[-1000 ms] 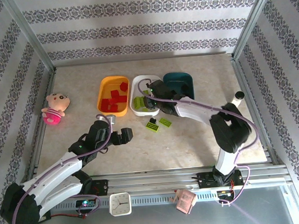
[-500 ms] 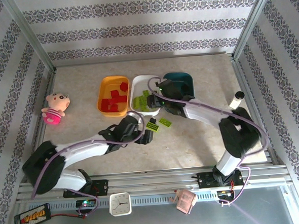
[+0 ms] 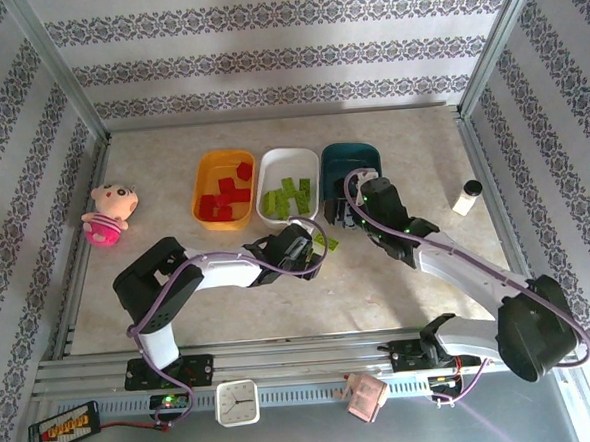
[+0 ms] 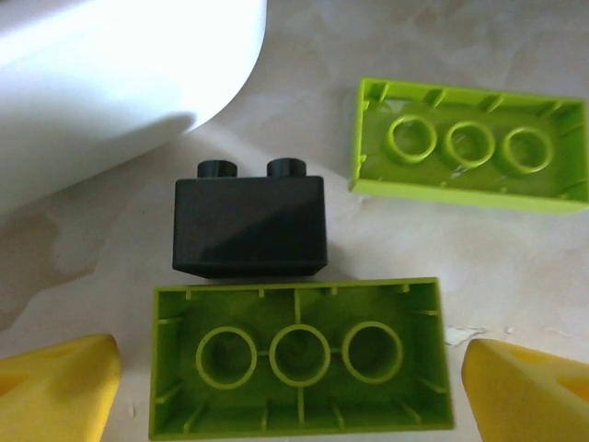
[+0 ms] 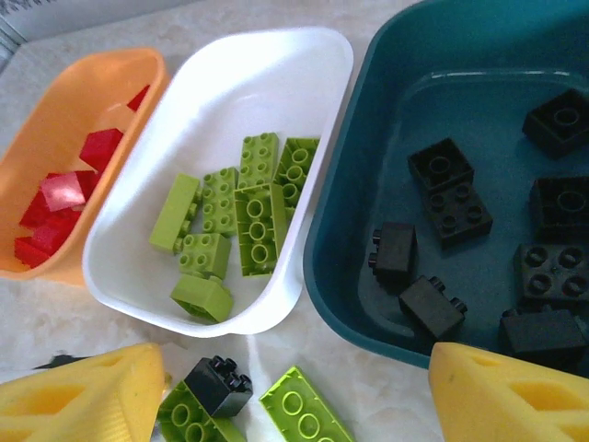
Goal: Sort the legos into containers by color
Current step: Pick up the lego from the center of the table, then place the lego in the container.
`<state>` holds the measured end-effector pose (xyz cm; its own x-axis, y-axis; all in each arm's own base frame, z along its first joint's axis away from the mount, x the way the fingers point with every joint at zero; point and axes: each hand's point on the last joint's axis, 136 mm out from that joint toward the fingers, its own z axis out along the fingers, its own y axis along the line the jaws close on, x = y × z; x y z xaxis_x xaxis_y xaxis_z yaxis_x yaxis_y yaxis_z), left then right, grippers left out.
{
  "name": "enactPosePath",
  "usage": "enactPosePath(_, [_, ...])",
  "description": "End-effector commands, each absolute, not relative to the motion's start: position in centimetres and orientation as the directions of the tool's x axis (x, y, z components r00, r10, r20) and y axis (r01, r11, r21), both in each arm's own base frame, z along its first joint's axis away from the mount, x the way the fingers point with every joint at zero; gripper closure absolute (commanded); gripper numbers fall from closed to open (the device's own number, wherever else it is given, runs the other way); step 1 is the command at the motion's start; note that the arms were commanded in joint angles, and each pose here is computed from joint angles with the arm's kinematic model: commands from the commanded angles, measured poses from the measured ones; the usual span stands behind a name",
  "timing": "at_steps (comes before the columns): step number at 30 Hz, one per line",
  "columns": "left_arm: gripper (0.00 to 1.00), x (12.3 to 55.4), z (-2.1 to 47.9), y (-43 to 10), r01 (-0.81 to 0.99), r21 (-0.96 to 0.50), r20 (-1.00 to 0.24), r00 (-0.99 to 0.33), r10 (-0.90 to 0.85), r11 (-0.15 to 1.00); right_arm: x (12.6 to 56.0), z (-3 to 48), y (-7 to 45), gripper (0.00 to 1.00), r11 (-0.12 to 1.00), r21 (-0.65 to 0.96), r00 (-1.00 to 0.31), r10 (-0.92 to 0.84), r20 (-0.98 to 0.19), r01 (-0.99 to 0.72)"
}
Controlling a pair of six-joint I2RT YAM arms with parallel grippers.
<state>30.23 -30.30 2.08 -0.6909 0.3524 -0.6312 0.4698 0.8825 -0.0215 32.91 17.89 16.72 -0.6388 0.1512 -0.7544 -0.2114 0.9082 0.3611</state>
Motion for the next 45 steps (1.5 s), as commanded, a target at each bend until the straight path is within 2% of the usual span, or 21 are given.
enactPosePath(1, [0.1, 31.3, 2.4, -31.5, 0.491, 0.004, -0.67, -0.645, 0.367, 0.871, 32.8, 17.2, 17.3, 0.24, 0.906, 0.375, -0.627, 0.179, -0.758, -0.195])
enactPosePath(10, [0.49, 28.2, 2.5, -31.3, 0.525, -0.07, -0.668, -0.657, 0.351, 0.848, 32.7, 16.9, 16.7, 0.24, 0.915, 0.366, -0.626, 0.186, -0.757, -0.171])
enactPosePath(15, [0.57, 24.8, 5.9, -30.5, 0.53, -0.139, -0.693, -0.655, 0.299, 0.837, 32.5, 15.8, 16.8, 0.25, 0.914, 0.369, -0.649, 0.179, -0.74, -0.168])
enactPosePath(20, [0.58, 25.5, 12.4, -28.9, 0.485, -0.192, -0.741, -0.642, 0.198, 0.853, 31.6, 13.3, 16.9, 0.25, 0.916, 0.365, -0.695, 0.155, -0.702, -0.165])
enactPosePath(25, [0.58, 31.2, 15.9, -26.7, 0.385, -0.317, -0.729, -0.683, 0.037, 0.867, 29.8, 10.3, 18.0, 0.27, 0.925, 0.321, -0.739, 0.069, -0.67, -0.205])
enactPosePath(33, [0.59, 41.2, 13.7, -25.6, 0.239, -0.358, -0.627, -0.778, -0.043, 0.903, 28.6, 6.4, 20.6, 0.27, 0.926, 0.193, -0.785, -0.149, -0.602, -0.324])
enactPosePath(37, [0.52, 44.3, 12.5, -25.2, 0.18, -0.356, -0.586, -0.807, -0.069, 0.917, 29.3, 4.5, 21.0, 0.26, 0.929, 0.131, -0.801, -0.22, -0.557, -0.346])
enactPosePath(42, [0.44, 45.7, 11.0, -25.3, 0.144, -0.354, -0.531, -0.844, -0.072, 0.924, 30.4, 3.9, 21.0, 0.25, 0.93, 0.028, -0.789, -0.295, -0.539, -0.367])
enactPosePath(45, [0.34, 46.0, 10.6, -25.8, 0.141, -0.376, -0.506, -0.859, -0.076, 0.916, 30.7, 3.7, 21.0, 0.25, 0.925, -0.013, -0.783, -0.328, -0.529, -0.379])
